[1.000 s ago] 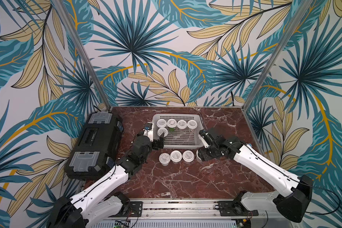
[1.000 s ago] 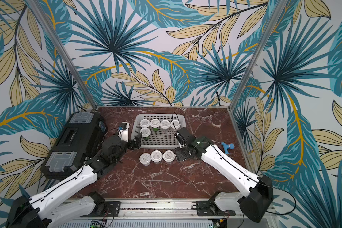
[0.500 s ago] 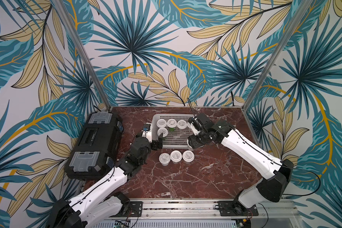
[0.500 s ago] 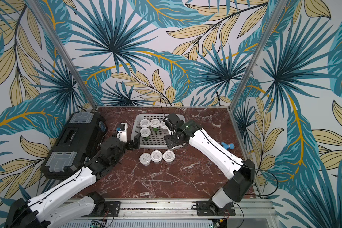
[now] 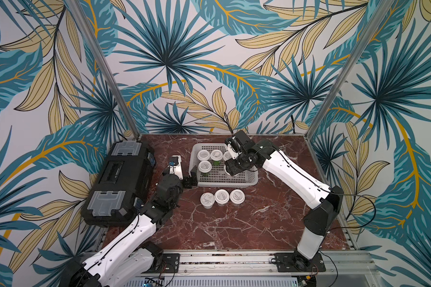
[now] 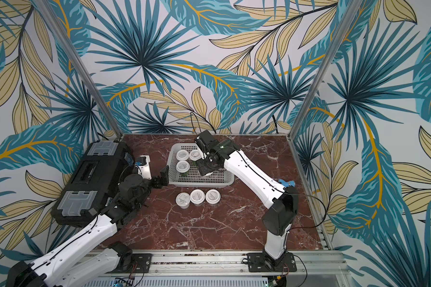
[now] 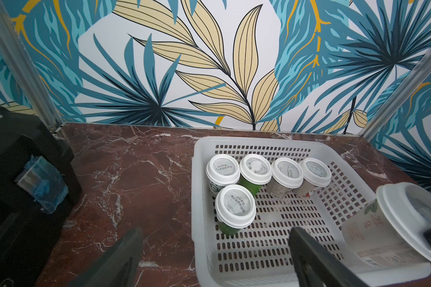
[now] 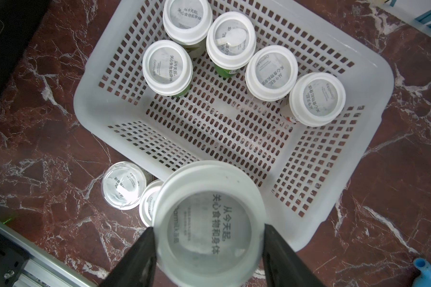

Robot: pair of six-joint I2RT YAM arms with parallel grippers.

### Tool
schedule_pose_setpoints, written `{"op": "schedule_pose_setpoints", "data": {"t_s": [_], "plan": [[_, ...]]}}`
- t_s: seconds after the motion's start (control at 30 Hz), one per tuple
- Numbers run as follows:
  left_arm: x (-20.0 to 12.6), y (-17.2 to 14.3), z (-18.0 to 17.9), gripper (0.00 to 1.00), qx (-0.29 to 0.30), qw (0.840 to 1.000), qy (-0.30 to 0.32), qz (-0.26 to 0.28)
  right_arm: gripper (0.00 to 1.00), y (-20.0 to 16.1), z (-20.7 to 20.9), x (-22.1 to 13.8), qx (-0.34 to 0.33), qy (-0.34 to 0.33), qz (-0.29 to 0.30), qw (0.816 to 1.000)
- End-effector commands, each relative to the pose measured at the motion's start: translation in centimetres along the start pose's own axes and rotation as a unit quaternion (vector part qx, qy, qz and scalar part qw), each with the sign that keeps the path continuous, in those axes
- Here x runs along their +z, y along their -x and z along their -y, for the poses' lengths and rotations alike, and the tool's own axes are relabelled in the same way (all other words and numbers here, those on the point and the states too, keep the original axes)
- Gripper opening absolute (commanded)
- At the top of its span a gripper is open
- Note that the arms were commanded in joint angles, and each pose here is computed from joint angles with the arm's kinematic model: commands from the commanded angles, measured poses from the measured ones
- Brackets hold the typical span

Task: Put the yogurt in the basket
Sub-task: Place the yogurt in the basket.

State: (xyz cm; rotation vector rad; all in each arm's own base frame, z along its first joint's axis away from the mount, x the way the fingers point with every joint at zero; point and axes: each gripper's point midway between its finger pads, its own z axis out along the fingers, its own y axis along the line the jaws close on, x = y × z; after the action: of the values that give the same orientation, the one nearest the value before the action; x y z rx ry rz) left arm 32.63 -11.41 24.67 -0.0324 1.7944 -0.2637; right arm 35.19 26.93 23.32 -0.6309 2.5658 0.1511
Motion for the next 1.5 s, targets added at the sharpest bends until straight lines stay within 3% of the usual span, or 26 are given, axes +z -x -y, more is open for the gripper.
{"op": "schedule_pose_setpoints", "data": {"t_s": [0.0, 0.7, 1.47], "plan": [[0.0, -0.6, -0.3, 0.96, -0.008, 1.0, -0.003, 0.0, 0.64, 0.1, -0.4, 0.6, -0.015, 0.0, -0.011, 1.0], [0.5, -0.8, 0.2, 0.96, -0.004, 1.0, -0.013, -0.012, 0.64, 5.4, -0.8, 6.9, -0.029, -0.009, 0.0, 1.0], [0.9, -0.7, 0.7, 0.96, 0.001, 1.0, -0.022, -0.017, 0.64, 5.5, 0.0, 12.7, -0.026, -0.021, -0.014, 0.999]]}}
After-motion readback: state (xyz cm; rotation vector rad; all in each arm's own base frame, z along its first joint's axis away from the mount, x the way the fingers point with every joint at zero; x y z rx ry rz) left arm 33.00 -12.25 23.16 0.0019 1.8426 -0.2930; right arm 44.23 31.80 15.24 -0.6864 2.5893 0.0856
